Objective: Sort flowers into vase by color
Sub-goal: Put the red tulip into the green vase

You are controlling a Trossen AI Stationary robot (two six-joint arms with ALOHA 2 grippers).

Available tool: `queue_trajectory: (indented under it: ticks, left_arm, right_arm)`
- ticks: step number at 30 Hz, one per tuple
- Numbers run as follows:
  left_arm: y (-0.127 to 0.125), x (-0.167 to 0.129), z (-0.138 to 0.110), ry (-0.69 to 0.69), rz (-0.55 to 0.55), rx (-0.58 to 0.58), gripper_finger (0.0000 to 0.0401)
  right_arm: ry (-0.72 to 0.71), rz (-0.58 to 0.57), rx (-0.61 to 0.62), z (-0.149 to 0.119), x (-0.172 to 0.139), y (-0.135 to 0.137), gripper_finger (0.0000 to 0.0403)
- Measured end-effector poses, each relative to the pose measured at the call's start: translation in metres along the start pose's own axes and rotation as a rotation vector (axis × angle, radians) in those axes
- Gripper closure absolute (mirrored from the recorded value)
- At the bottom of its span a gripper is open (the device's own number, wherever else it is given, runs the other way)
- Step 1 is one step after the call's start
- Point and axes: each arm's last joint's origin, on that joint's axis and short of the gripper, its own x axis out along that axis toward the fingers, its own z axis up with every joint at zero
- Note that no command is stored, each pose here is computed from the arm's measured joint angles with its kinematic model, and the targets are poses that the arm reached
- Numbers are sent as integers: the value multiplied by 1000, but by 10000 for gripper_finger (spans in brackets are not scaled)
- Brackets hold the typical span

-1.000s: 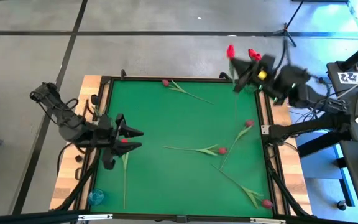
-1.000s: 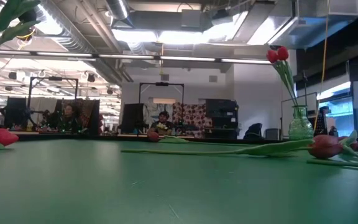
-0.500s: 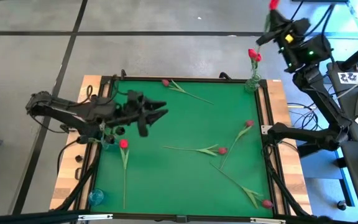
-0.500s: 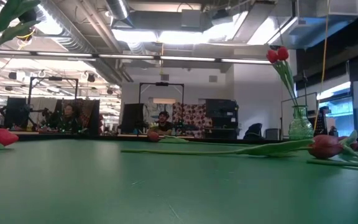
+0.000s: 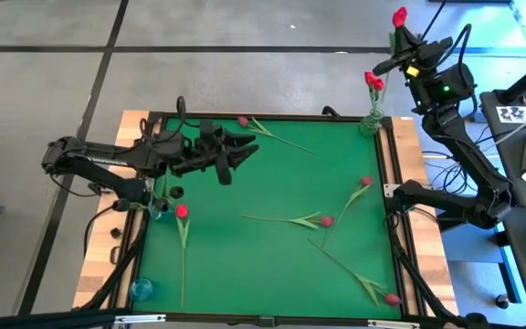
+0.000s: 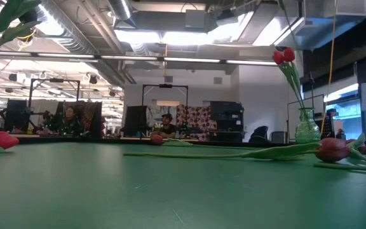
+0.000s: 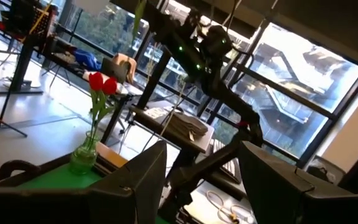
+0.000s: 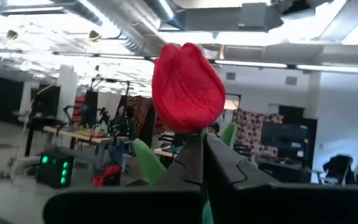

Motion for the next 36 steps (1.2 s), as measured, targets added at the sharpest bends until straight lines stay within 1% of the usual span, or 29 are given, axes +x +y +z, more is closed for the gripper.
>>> queue_trajectory:
  ticks: [5, 10, 14, 19, 24, 32, 36]
  left_arm:
    - [5, 2, 4, -27, 18, -2, 206]
    - [12, 4, 8, -38, 46, 3, 206]
    - [14, 4, 9, -40, 49, 4, 206]
    - [14, 4, 8, -35, 44, 4, 206]
    - [14, 4, 8, -34, 45, 0, 206]
    - [14, 4, 7, -18, 33, -47, 206]
    - [14, 4, 7, -19, 33, -53, 206]
  right_arm:
    - [12, 10, -69, -3, -12, 0, 403]
    - [61, 7, -143, -17, -19, 2, 403]
    - [80, 16, -175, -29, -25, 4, 403]
    - [33, 42, -176, -40, -29, 7, 403]
    - [-34, 33, -171, -43, -31, 8, 403]
    - [-32, 24, -198, -59, -35, 11, 403]
    - [-58, 15, -212, -67, -38, 12, 403]
